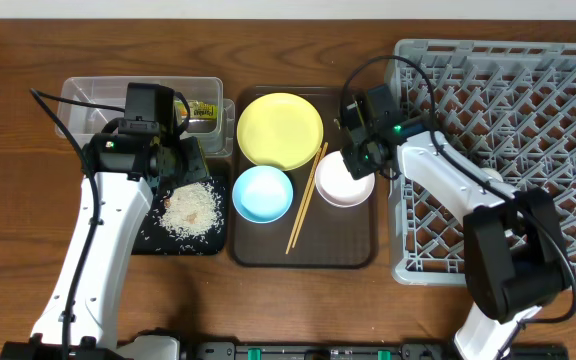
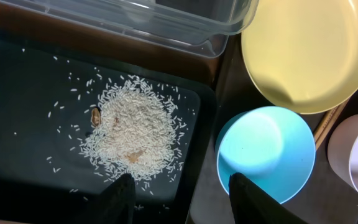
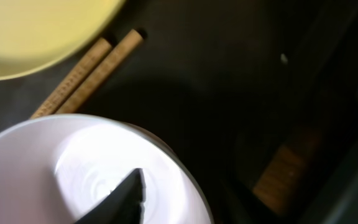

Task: Sort waste into correct bins and load items into the dishwasher rack
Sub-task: 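Grasp the pink bowl with the right gripper and lift, then place the pink bowl upright-tilted into the rack's back corner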

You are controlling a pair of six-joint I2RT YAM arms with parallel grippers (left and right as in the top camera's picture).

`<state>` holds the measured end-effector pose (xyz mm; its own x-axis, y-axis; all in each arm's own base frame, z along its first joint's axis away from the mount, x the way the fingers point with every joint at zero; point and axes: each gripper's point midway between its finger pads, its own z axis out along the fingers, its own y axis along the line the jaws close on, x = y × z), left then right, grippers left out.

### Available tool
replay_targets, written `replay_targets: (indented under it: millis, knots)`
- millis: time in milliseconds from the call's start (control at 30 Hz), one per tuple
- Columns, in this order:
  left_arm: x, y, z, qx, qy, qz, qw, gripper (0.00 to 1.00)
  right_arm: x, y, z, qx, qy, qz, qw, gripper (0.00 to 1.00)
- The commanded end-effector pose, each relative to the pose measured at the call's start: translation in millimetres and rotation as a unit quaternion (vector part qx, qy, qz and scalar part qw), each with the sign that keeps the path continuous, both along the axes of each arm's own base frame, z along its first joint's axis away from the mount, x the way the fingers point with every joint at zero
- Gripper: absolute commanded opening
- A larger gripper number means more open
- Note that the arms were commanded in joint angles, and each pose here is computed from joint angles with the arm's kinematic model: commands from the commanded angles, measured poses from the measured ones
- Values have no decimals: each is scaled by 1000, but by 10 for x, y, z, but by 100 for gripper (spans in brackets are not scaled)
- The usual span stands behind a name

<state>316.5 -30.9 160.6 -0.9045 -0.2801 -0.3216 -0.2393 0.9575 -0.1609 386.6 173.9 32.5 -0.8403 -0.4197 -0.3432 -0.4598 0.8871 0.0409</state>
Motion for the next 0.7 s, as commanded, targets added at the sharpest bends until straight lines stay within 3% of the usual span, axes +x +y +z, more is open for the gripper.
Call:
replay_targets:
  millis: [0,133,400,667]
  knots:
    - [-1,45,36,9,-5,4,1000,52,-6,42,-7,-8,-3,6,1000,27]
    - [-2,45,36,9,-4,4,1000,51,-26,32,-15,-10,1,6,1000,1]
    - [-1,45,36,9,-5,4,1000,52,6,-215,250,-48,-27,-32,998,1]
    - [-2,45,36,9,-4,4,1000,52,256,-570,1494,-52,-211,-97,971,1]
